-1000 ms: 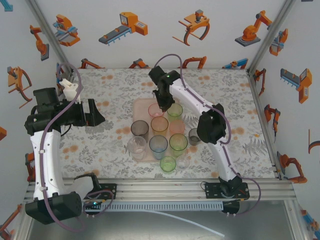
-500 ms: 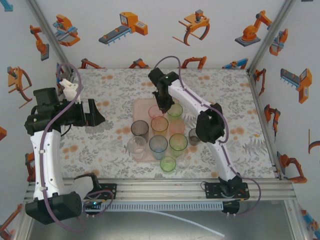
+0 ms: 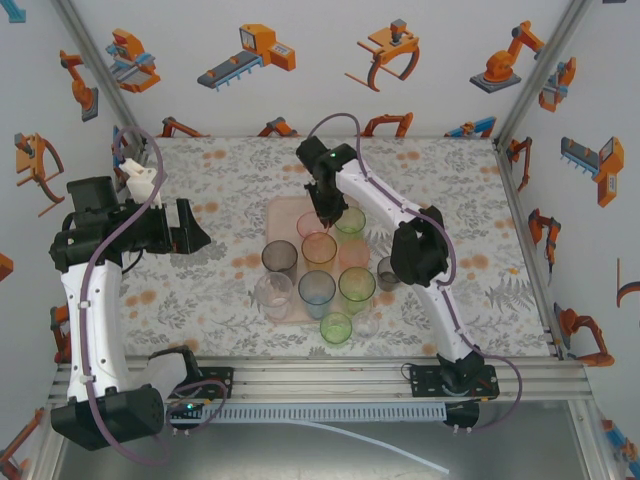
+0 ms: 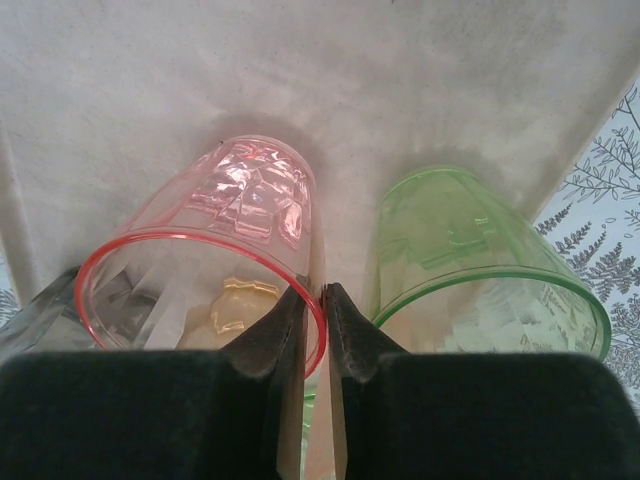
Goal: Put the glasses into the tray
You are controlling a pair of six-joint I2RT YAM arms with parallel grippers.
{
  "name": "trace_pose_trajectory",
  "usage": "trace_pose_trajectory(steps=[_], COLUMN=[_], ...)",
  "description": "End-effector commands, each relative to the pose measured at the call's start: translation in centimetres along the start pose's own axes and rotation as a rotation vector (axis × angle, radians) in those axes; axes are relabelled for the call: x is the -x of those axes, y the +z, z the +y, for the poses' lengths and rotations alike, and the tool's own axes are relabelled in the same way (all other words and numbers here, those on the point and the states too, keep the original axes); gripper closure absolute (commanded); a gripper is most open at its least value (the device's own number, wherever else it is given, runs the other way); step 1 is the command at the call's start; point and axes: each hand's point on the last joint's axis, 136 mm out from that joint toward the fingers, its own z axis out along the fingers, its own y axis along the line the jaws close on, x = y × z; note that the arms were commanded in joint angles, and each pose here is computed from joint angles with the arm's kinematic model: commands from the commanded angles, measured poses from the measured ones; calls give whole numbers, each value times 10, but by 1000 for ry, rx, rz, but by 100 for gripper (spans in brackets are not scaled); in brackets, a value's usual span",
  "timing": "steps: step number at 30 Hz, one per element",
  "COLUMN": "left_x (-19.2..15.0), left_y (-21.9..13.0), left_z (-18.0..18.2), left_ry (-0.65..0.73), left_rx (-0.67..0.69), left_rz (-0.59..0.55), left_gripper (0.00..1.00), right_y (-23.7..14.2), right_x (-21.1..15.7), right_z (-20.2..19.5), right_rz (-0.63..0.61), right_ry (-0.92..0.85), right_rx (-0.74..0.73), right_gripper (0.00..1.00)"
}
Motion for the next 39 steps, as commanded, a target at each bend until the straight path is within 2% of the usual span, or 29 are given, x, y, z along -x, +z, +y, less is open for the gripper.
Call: trace_pose_trajectory(steps=[1,22,32,39], left_x=[1,2,1,4], left_y=[-4,-8,-11,-14], left_z=[-3,-7,-8,-9], left_ry=[-1,0,1,11], left_rx=[-13,-19,-16,-15], left_rz=[-20,-34,-40,-46], left_gripper=[3,3,3,3], right_y=[-4,-32,-64,-109], right_x=[6,6,11,17], right_z=[9,1,2,-1], right_rz=[-17,-34,-76,-157], right_ry=[5,1,3,14], right_rx=[18,-15,-3,3], right_gripper=[81,74,72,71])
